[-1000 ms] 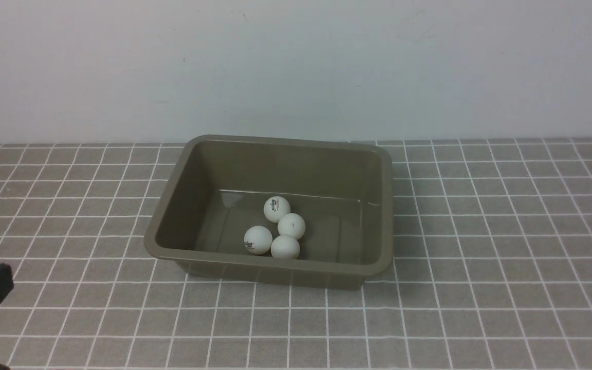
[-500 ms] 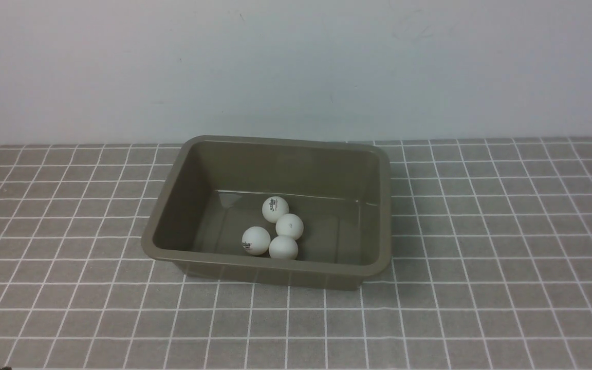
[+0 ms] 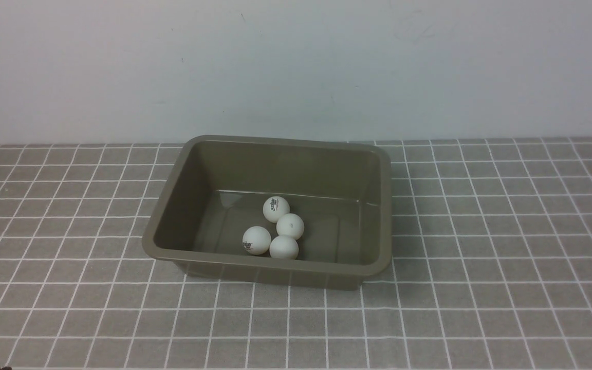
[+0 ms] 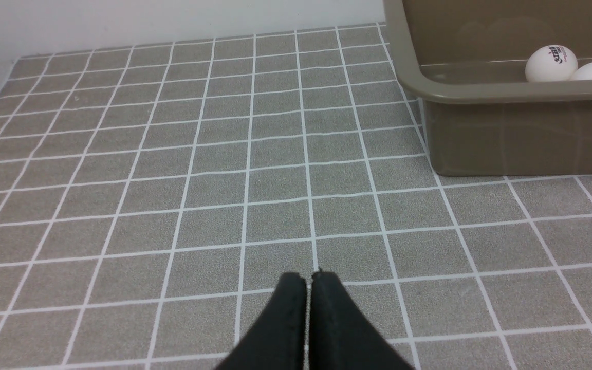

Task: Put the table tennis balls into the box on the grey coffee tablecloth.

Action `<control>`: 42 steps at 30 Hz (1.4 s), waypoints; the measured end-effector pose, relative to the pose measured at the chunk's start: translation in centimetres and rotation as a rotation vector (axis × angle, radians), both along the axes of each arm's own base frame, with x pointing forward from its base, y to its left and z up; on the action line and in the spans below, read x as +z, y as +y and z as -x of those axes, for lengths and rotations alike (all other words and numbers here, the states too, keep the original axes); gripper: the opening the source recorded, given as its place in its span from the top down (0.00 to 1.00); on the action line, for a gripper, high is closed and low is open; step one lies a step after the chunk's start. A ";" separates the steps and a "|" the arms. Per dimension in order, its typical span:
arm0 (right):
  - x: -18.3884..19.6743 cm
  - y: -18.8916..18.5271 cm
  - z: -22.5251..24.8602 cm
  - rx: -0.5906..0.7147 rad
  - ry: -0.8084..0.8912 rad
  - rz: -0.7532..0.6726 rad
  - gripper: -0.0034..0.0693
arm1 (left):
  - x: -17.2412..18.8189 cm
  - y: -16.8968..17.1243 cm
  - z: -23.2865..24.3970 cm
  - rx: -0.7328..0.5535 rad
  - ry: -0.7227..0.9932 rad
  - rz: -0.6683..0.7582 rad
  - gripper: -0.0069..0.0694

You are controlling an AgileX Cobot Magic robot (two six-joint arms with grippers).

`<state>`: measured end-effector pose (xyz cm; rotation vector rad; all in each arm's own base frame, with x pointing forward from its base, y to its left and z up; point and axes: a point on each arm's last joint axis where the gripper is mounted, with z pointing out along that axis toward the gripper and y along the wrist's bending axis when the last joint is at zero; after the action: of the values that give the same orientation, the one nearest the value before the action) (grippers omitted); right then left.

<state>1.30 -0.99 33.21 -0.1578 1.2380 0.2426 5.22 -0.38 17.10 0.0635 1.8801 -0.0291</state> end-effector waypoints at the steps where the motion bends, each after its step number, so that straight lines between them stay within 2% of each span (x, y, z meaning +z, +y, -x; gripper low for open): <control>1: 0.0 0.0 0.0 0.000 0.000 0.000 0.97 | 0.0 0.0 0.0 0.000 0.000 0.001 0.92; 7: 0.0 0.0 0.0 0.002 0.001 -0.002 0.97 | 0.0 0.0 0.0 0.000 0.000 0.001 0.92; 12: -0.3 0.4 0.0 0.072 0.050 -0.063 0.97 | 0.0 0.0 0.0 0.000 0.000 0.001 0.92; 16: -0.7 1.2 0.1 0.140 0.069 -0.018 0.97 | 0.0 0.0 0.0 0.000 0.000 0.001 0.92; 17: -0.7 1.3 0.1 0.102 0.077 -0.021 0.97 | 0.0 0.0 0.0 0.000 0.000 0.001 0.92; 19: -0.8 1.5 0.2 0.174 0.077 -0.012 0.97 | 0.0 0.0 0.0 0.000 0.000 0.001 0.92; 24: -2.0 1.9 -0.3 0.189 0.116 0.025 0.97 | 0.0 0.0 0.0 0.000 0.000 0.001 0.92; 26: -3.1 2.1 -0.8 0.168 0.149 0.046 0.97 | 0.0 0.0 0.0 0.000 0.000 0.001 0.92; 29: -6.4 2.2 -2.1 0.046 0.257 0.087 0.97 | 0.0 0.0 0.0 0.000 0.000 0.001 0.92; 32: -11.2 1.8 -3.5 -0.094 0.422 0.125 0.97 | 0.0 0.0 0.0 0.000 0.000 0.001 0.92; 36: -15.3 1.4 -4.0 -0.186 0.565 0.125 0.97 | 0.0 0.0 0.0 0.000 0.000 0.002 0.92; 42: -15.2 1.1 -4.1 -0.237 0.544 0.112 0.97 | 0.0 0.0 0.0 0.000 0.000 0.004 0.92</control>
<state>5.38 0.15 18.04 -0.0387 1.7967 0.0043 5.22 -0.39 17.10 0.0610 1.8802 -0.0325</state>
